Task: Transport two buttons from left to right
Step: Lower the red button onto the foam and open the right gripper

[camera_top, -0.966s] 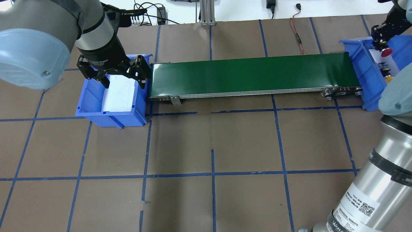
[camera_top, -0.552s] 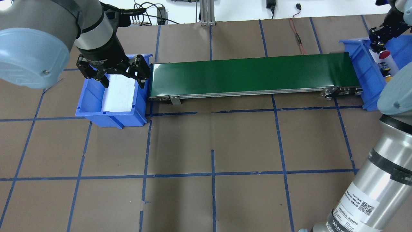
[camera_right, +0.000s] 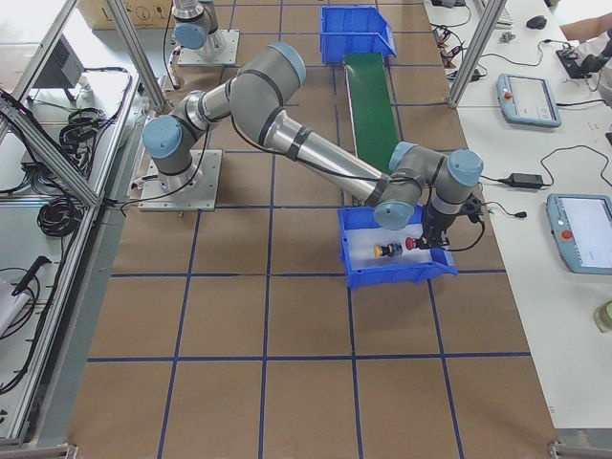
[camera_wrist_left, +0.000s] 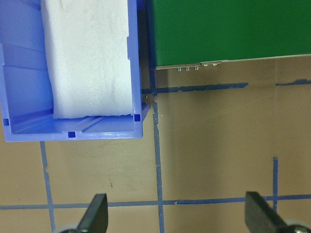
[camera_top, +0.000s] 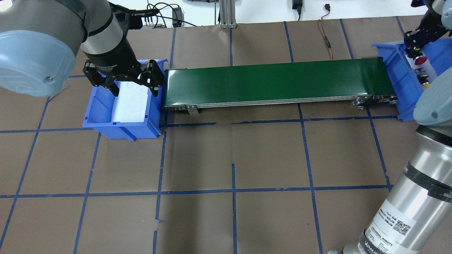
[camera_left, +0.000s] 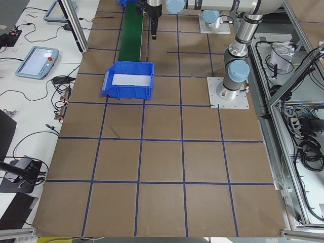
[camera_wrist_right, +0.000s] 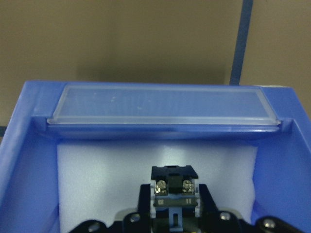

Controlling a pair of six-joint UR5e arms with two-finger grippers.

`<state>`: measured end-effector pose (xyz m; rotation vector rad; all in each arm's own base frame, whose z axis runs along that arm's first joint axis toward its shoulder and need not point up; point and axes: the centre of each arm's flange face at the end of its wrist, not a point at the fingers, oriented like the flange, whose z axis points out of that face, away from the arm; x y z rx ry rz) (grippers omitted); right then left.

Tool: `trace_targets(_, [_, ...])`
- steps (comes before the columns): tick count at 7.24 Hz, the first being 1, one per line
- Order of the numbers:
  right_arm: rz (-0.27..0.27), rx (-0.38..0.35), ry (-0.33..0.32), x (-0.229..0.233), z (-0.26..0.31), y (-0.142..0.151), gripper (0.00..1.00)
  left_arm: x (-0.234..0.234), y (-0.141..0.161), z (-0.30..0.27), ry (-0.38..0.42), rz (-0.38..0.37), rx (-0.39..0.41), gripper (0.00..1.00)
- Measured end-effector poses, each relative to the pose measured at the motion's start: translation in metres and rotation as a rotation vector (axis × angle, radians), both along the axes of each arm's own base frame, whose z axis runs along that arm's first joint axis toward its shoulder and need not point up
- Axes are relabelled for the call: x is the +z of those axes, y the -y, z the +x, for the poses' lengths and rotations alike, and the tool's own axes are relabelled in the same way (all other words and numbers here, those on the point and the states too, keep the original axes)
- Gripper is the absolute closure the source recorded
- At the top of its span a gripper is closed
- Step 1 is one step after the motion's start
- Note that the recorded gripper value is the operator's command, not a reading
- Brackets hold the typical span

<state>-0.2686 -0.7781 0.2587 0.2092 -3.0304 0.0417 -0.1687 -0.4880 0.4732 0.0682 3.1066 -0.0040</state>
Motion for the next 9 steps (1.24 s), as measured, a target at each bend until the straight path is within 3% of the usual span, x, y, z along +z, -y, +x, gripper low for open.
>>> trace_targets(9, [-0.018, -0.003, -0.005, 0.0031, 0.0008, 0.0055, 0.79, 0.0001, -0.0006, -0.0014, 0.001, 0.0, -0.003, 0.0])
